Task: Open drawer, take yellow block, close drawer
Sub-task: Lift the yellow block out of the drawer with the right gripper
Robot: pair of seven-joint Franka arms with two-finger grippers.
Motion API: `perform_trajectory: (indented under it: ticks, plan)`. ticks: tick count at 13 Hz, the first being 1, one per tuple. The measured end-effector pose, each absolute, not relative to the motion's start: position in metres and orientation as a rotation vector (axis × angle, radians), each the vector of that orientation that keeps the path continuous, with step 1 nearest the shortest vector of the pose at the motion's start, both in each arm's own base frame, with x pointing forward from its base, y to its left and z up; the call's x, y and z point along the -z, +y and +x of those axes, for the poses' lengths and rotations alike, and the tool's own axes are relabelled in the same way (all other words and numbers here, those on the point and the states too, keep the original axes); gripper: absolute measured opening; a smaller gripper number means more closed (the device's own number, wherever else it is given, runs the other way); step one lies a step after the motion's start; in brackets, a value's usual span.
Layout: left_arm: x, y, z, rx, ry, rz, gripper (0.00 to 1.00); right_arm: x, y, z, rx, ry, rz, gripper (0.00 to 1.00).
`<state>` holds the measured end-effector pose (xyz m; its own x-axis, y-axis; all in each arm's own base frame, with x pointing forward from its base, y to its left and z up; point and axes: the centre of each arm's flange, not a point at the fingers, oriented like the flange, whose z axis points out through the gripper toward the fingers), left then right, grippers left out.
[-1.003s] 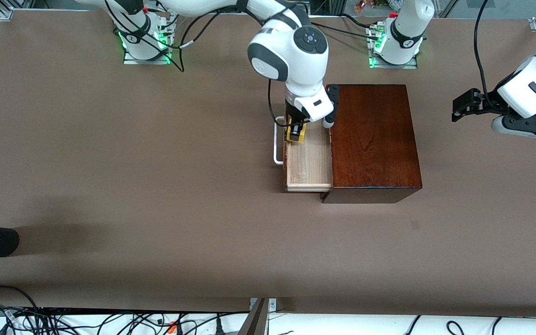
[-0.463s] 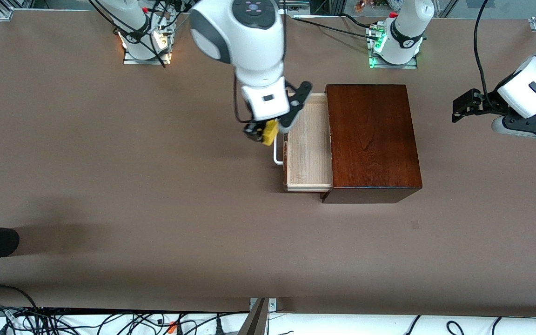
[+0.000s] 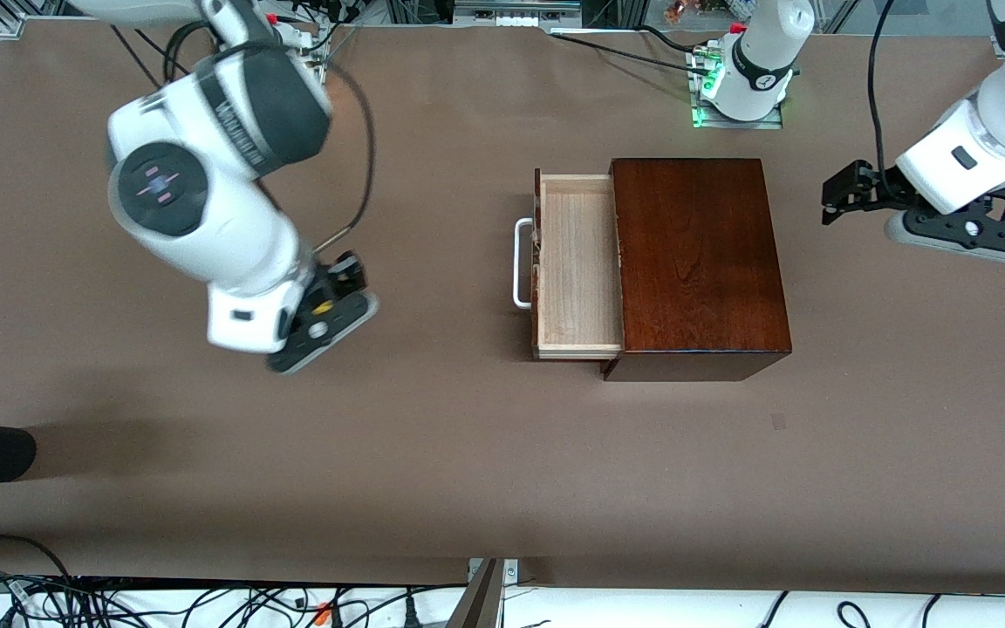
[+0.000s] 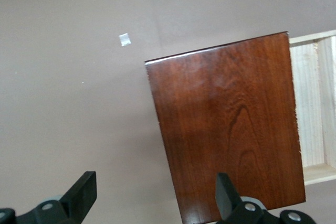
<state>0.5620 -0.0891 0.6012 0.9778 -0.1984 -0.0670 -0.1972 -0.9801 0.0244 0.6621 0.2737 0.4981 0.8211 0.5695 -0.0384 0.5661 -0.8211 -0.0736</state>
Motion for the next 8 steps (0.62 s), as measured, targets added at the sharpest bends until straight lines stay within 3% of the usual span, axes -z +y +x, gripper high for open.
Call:
perform_trajectory:
  ticks: [4,8]
  plan:
    - [-0.601,-0.127,0.555,0.110,-0.484,3.086,1.00,-0.452,0.214,0.670,-0.280,-0.693,-2.998,0.55]
    - [-0.598,-0.159,0.549,0.105,-1.082,2.937,1.00,-0.405,0.164,0.657,-0.279,-0.536,-3.079,0.55]
